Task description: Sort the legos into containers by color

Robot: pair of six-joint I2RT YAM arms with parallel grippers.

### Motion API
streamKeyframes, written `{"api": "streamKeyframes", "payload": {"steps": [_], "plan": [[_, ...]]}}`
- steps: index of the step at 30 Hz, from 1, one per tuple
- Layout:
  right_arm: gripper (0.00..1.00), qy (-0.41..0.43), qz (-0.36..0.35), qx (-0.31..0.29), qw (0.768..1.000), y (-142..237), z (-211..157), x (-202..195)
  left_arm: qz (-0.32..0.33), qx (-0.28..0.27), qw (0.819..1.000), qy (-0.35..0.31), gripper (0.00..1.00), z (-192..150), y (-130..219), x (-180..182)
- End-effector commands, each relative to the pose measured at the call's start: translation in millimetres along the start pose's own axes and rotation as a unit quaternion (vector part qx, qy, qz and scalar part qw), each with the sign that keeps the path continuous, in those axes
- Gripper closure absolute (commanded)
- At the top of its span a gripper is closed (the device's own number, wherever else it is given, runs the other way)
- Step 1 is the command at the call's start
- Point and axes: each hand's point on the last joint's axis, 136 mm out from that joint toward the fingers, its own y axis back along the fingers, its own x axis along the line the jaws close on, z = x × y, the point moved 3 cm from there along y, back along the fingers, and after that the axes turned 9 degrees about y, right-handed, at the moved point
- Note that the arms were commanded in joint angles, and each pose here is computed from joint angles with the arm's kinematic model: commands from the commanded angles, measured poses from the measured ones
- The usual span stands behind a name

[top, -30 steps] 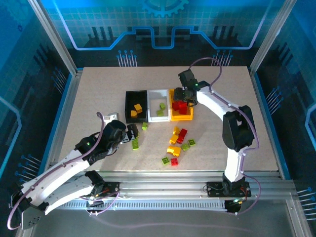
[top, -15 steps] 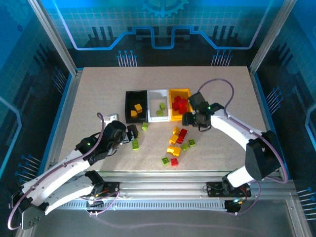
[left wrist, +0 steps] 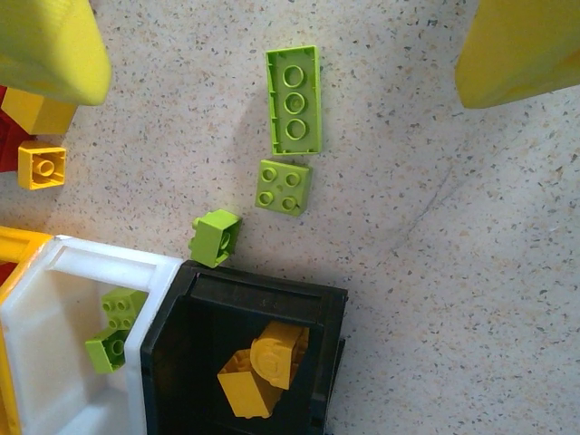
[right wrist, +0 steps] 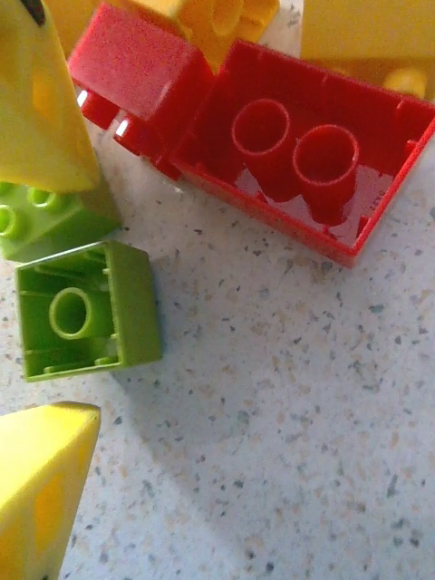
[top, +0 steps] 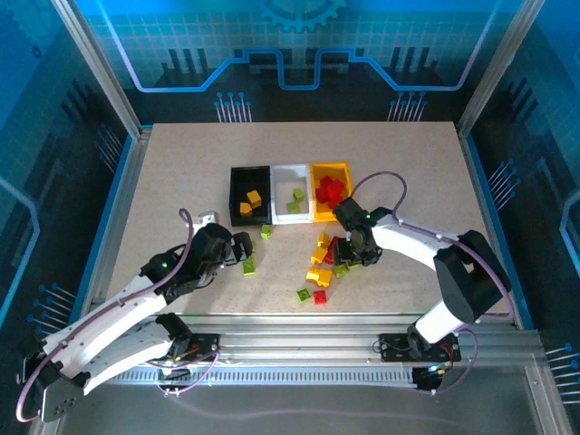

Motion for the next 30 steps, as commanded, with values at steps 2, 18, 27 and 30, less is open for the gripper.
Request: {"api": "streamKeyframes", "payload": {"steps": [2,18,27,30], "plan": [[0.42,-0.015,-0.027,0.002,1.0,-5.8,-4.9,-10.5,0.001,0.004,1.0,0.008,0.01,-0.3,-1.0,1.9],[0.62,-0.069,-0.018,-0.001,0.997,-16.0,-3.6,-33.6,0.0,0.012,1.0,0.013,0.01,-4.3,-6.4,1.7],[0.72,0.027,0.055,-0.136,0.989,70.5,56.0,26.6,0.006,0.013,1.0,0.009,0.01,-4.6,-5.2,4.0],[0.7,0.062,0.068,-0.167,0.982,85.3,87.9,60.9,0.007,0.016,1.0,0.013,0.01,-6.2,-6.2,5.6]]}}
